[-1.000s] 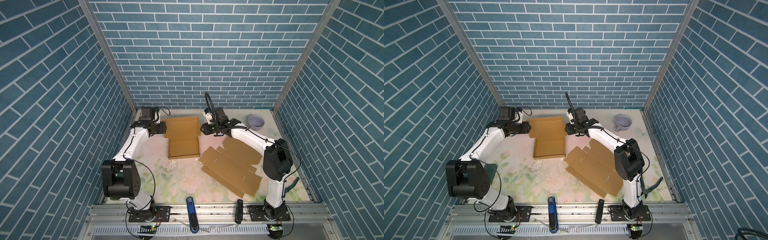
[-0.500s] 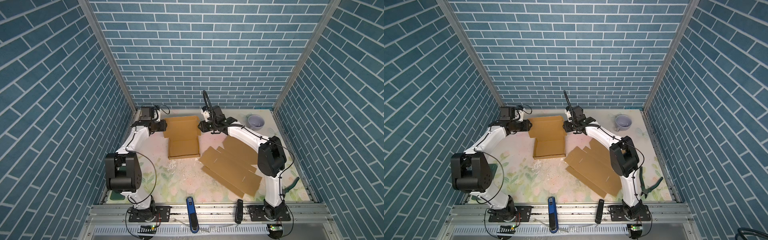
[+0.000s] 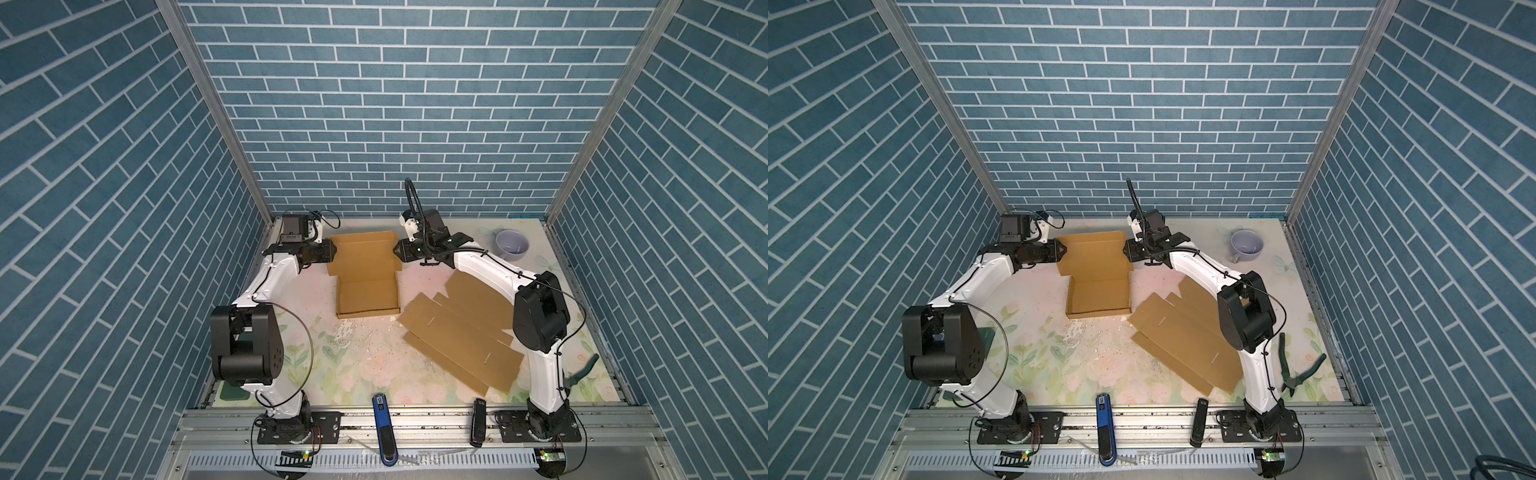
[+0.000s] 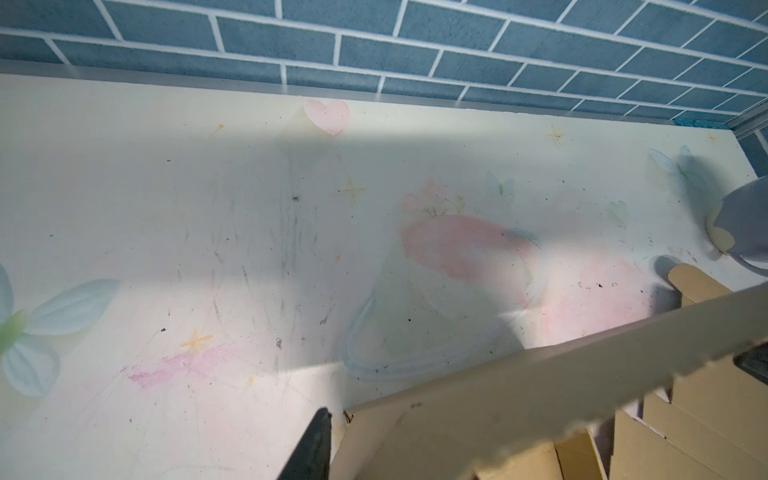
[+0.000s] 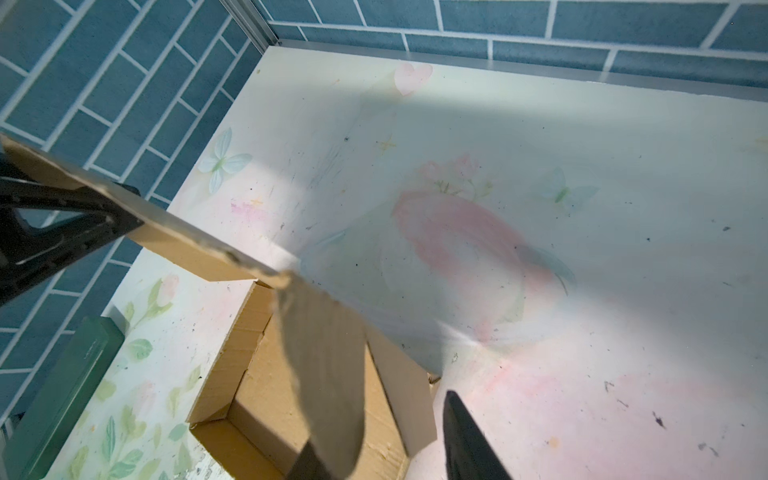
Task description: Fold the paper box
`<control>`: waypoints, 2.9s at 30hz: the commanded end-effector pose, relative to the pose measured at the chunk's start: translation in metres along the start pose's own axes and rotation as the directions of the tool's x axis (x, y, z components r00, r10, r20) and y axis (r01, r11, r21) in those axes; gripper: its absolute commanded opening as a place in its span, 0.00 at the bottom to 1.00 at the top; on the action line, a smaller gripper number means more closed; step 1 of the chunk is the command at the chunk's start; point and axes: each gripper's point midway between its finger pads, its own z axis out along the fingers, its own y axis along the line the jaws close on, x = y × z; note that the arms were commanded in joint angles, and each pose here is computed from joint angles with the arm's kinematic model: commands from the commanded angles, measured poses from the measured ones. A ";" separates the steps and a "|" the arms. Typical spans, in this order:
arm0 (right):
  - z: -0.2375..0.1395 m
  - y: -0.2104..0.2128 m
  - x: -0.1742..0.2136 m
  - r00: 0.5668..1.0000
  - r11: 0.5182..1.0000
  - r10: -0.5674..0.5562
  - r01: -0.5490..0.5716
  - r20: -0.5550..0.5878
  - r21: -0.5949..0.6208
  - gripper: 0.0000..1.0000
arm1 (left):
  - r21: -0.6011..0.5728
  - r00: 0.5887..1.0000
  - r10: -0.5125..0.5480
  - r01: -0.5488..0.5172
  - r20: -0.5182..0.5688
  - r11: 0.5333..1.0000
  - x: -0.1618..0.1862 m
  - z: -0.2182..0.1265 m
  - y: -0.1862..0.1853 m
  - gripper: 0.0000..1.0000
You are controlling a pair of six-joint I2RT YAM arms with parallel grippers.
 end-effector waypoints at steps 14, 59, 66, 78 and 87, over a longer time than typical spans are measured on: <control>0.007 0.019 -0.012 0.999 0.998 0.008 -0.005 0.037 -0.059 0.21 | 0.038 1.000 -0.024 0.023 0.008 0.999 0.004 -0.001 -0.010 0.23; 0.016 0.051 0.054 0.992 0.991 -0.124 0.123 0.017 0.047 0.09 | -0.089 0.979 -0.149 0.162 0.138 0.983 0.067 -0.032 -0.021 0.02; 0.012 0.052 0.059 0.992 0.992 -0.122 0.121 0.021 0.045 0.09 | -0.107 0.980 -0.131 0.148 0.152 0.983 0.070 -0.036 -0.025 0.01; -0.001 0.054 0.050 0.991 0.991 -0.128 0.125 0.044 0.053 0.21 | -0.145 0.978 -0.119 0.144 0.169 0.979 0.074 -0.042 -0.021 0.01; -0.003 0.054 0.054 0.992 0.993 -0.112 0.109 0.055 0.050 0.20 | -0.174 0.974 -0.103 0.139 0.201 0.975 0.084 -0.050 -0.022 0.01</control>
